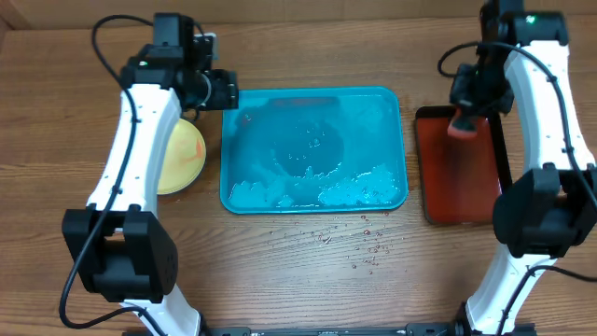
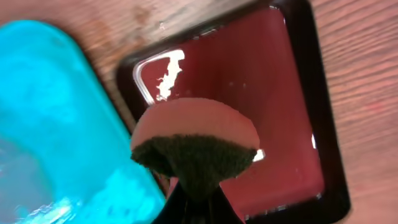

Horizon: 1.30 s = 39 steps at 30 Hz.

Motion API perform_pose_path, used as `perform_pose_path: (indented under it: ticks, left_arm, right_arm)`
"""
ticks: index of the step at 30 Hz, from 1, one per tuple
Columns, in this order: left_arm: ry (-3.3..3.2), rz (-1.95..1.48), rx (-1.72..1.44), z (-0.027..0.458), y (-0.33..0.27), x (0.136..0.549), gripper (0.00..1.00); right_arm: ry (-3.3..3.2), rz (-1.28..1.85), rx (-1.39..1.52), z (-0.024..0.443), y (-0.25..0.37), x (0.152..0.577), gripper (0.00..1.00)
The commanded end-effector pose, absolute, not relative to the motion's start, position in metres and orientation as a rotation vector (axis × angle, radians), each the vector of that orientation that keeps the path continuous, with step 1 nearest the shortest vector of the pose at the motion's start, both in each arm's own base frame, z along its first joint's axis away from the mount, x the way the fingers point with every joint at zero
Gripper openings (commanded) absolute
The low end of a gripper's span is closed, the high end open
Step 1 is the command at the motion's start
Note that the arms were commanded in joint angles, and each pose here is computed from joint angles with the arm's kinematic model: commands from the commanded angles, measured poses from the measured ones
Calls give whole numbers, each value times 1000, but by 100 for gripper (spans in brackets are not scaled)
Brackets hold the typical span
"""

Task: Clean dirty plates on tray and stack at the side
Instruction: 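Move the sponge with right gripper onto the dark red tray and release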

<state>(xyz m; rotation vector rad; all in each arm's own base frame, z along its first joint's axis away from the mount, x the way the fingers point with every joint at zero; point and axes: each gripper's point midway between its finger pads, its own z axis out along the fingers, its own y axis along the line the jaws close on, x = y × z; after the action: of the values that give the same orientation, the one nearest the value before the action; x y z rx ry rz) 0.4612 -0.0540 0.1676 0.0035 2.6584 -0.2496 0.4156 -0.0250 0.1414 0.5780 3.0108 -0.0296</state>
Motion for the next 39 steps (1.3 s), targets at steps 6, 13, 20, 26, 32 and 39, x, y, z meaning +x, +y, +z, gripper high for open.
perform_pose_path:
  ticks: [6, 13, 20, 26, 32, 39]
  left_arm:
    - [2632, -219, 80, 173, -69, 466, 81]
    - [2616, -219, 79, 175, -69, 470, 89]
    - [2614, -221, 81, 175, -70, 470, 100]
    - [2617, -220, 81, 175, -70, 469, 100]
    - [2617, -220, 81, 175, -70, 469, 100]
    - [2617, -220, 81, 175, -70, 469, 100]
  right_arm:
    - [3091, -90, 576, 64, -50, 393, 4]
    - [3096, -86, 474, 30, -49, 390, 9]
    - [3045, 33, 405, 62, -38, 401, 19]
    - [2945, 44, 364, 136, -37, 404, 53]
    - [2864, 148, 290, 211, -21, 388, 60]
    - [2690, 306, 217, 298, 3, 356, 100]
